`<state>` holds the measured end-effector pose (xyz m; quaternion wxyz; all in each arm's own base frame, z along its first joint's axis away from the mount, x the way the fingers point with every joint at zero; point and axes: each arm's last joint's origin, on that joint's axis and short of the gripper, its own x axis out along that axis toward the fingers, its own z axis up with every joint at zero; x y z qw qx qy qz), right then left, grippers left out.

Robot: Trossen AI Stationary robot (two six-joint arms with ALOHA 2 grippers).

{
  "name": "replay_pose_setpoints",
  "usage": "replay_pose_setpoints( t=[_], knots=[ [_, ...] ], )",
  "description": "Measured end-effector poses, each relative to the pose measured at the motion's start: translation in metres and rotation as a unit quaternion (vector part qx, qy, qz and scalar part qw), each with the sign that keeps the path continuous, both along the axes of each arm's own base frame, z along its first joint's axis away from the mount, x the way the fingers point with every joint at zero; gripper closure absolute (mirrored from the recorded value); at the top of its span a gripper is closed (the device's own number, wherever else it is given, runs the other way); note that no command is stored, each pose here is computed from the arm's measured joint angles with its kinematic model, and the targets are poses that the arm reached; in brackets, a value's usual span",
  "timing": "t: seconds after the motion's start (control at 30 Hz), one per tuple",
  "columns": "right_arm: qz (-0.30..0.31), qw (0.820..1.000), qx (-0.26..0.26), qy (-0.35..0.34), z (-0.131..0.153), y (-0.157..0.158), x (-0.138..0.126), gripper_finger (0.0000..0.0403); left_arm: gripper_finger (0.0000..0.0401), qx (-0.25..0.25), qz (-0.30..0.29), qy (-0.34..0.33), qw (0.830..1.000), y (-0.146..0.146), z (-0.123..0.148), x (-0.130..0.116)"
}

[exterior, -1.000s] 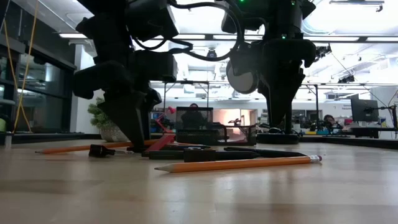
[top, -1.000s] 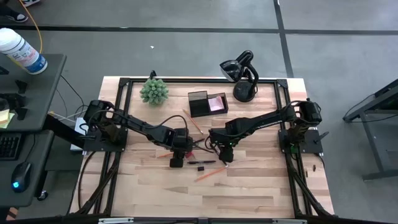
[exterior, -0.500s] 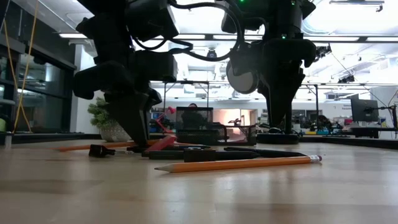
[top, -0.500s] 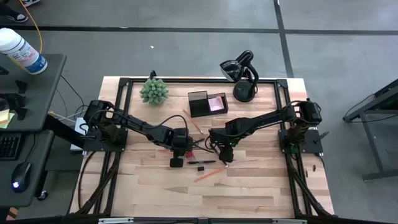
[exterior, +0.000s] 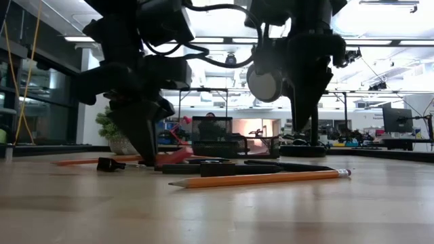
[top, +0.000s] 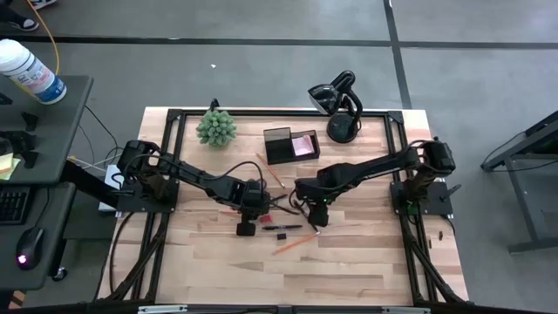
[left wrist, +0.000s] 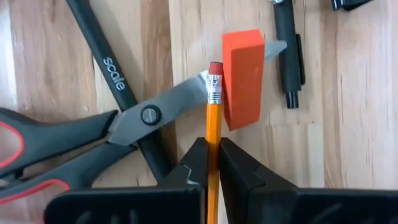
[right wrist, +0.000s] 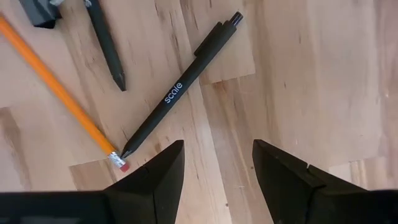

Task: Pick and place office supplies into organizer
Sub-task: Put the middle orange pencil into the black desk organizer

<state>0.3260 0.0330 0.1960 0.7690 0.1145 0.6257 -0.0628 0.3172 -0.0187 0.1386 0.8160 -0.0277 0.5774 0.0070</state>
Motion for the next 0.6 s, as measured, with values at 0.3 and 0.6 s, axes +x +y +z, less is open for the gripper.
replay_pose_setpoints(
  t=[0.3,0.6],
  knots=[
    [-0.006,1.0,-0.015,-0.024,0.018,-0.002,-0.007,0.0219,0.0399,-0.001,-0.001,-0.001,1.0,0.0,0.013,-0.001],
    [-0.006,0.999,-0.013,-0.031,0.039,-0.003,-0.023,0.0219,0.04,0.031,-0.031,-0.042,0.998,0.0,0.054,0.015]
  ],
)
